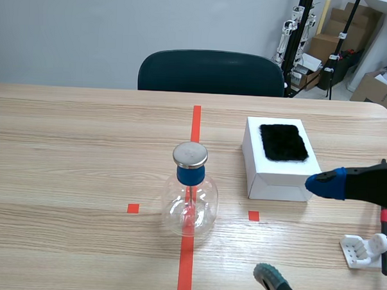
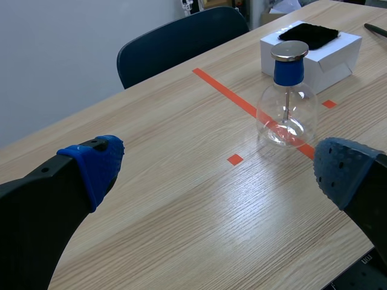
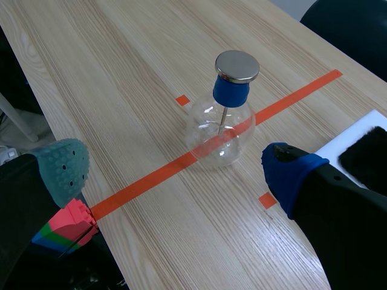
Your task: Do the electroscope experiment. return to the home posture
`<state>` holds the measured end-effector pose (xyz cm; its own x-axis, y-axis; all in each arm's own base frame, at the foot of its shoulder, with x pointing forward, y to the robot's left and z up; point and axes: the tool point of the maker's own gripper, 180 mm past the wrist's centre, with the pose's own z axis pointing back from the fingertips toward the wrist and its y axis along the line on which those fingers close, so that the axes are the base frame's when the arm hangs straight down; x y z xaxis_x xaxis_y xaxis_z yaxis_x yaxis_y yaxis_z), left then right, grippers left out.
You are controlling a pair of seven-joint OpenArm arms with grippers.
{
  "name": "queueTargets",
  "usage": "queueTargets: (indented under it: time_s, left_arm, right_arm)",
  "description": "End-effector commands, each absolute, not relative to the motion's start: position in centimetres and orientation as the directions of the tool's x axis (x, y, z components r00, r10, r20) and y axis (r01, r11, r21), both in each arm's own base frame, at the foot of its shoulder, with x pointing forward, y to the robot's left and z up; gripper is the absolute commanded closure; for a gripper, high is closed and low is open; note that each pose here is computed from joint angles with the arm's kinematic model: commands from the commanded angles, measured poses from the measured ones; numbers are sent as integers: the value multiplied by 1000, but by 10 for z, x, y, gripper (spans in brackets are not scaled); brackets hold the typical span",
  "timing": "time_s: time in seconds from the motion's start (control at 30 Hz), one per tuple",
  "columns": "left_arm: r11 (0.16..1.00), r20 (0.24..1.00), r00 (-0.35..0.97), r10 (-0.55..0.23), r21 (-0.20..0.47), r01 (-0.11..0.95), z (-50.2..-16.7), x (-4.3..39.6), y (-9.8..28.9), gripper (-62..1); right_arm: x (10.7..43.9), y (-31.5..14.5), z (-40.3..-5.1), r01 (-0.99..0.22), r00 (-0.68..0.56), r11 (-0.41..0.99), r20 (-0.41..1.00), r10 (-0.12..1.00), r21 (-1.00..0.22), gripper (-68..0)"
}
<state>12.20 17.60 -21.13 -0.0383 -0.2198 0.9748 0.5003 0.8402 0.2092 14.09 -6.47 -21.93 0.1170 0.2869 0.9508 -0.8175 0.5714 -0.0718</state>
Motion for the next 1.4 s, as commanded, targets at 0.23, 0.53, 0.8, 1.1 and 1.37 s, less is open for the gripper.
queueTargets:
  time_s: [0.23,0.53,0.8,1.1,1.37]
  left_arm:
    - [821,975,-134,-179,223,526,-183,130,156,-623]
    - [814,973,-140,-184,230,533,-180,132,152,-623]
    - [814,973,-134,-188,230,533,-181,133,152,-623]
    - [814,973,-134,-188,230,533,-181,133,152,-623]
    - [814,973,-134,-188,230,533,-181,133,152,-623]
  right_arm:
    - [143,-64,-213,-820,99,568,959,265,-73,-582]
    - [143,-64,-213,-820,99,568,959,265,-73,-582]
    - [143,-64,-213,-820,99,568,959,265,-73,-582]
    - [143,-64,-213,-820,99,568,959,266,-73,-582]
    - [143,-64,-213,-820,99,568,959,266,-73,-582]
